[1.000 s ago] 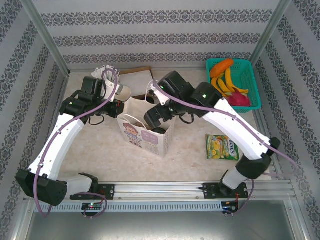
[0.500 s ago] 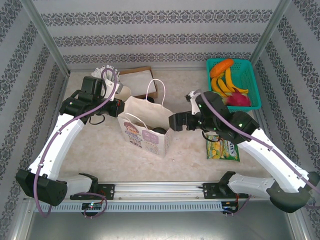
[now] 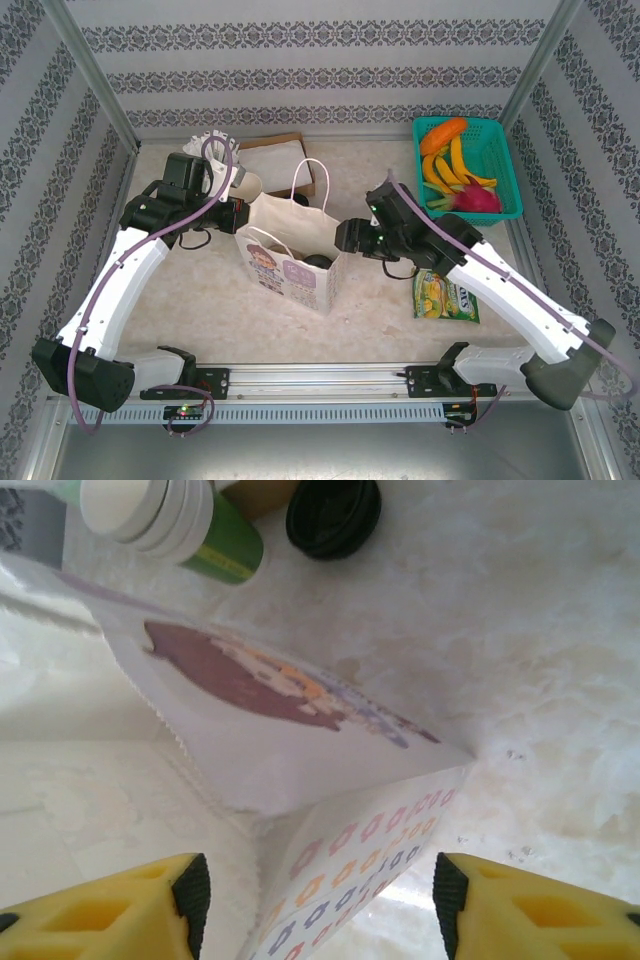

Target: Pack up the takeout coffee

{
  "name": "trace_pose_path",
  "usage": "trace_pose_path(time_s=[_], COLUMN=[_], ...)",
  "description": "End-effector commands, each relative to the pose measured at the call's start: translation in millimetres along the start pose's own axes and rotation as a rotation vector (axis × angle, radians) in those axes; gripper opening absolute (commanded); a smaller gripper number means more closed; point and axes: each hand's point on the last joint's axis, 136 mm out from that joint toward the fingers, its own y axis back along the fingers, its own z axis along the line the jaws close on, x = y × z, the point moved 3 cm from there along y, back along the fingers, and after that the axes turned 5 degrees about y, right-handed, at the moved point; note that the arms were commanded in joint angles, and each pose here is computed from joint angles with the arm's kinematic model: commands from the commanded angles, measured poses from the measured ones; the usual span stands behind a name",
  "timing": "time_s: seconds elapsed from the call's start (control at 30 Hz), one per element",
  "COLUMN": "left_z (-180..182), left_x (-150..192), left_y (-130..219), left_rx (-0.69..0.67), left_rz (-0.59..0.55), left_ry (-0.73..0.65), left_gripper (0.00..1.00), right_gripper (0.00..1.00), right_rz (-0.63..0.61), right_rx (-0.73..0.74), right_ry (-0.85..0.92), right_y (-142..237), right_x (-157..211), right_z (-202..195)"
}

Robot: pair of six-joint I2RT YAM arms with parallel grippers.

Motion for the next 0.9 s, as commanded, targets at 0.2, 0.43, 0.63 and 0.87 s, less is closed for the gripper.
trace_pose_path(time_s=[0.2,0.43,0.63,0.87], left_z=[-14.9,-20.5,-26.5,10.5], left_x=[0.7,-3.7,-11.0,-32.9], left_y=[8.3,18.3,36.5,54.0], left_rx=[0.073,0.088,0.102,-0.134], left_rz=[-0.007,-0.034,-0.132,-0.289], left_ry=[0.050,0.059,0.039,0.195], left_gripper=[0.02,0.35,0.72,0.98], right_gripper=[0.19,0.09,0.08,0.11], right_rz=[0.067,0.055,0.050,0.038], right_rx=[-0.014,0.022,0.030,0.017], right_ry=[0.107,0.203,0.222,0.218], right_y=[2.3,-3.2,-15.6,-31.3], right_x=[-10.5,-43.6,-67.1,-89.8], right_z=[17.7,9.7,4.9,10.1])
